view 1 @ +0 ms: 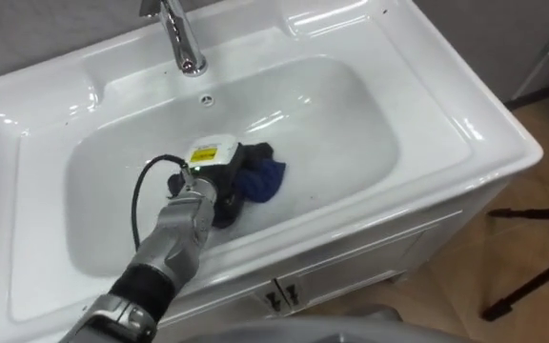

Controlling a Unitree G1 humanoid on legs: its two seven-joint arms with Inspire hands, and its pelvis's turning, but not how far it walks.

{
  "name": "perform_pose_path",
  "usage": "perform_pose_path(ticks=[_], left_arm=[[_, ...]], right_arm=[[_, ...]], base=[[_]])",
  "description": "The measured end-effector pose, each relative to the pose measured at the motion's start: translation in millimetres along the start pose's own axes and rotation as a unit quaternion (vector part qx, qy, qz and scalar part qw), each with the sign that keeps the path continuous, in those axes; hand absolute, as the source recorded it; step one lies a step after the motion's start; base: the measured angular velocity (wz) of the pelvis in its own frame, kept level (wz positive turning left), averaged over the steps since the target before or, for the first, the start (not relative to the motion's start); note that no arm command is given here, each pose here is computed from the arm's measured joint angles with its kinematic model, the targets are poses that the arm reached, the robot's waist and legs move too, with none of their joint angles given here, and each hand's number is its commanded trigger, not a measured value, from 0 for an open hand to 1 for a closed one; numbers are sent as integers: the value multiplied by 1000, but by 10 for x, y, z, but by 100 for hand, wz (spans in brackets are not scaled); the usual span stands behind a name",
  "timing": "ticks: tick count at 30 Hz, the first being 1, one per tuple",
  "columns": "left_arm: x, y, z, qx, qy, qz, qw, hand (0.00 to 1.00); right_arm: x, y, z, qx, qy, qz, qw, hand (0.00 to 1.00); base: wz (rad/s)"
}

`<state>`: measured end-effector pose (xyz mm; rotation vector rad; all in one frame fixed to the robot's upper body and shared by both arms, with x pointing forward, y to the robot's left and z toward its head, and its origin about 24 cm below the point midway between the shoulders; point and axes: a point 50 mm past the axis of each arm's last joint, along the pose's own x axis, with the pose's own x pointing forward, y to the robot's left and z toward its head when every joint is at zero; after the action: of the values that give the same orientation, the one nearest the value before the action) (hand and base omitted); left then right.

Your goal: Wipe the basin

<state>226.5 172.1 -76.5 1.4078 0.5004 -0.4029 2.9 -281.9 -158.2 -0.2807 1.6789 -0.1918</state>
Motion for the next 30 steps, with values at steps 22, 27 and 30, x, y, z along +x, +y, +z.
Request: perform_pose_path(ticks=[22, 27, 30], left_arm=[[-142, -48, -578, 23, 97, 53, 994, 100], [-116, 5, -556, -39, 100, 79, 991, 100], [-89, 45, -501, -50, 91, 94, 990, 100]], right_arm=[[-43, -227, 194, 23, -40, -64, 997, 0], [-43, -199, 214, 18, -46, -68, 996, 0], [-44, -170, 235, 12, -52, -64, 997, 0]], base=[[-5], [4], [19]])
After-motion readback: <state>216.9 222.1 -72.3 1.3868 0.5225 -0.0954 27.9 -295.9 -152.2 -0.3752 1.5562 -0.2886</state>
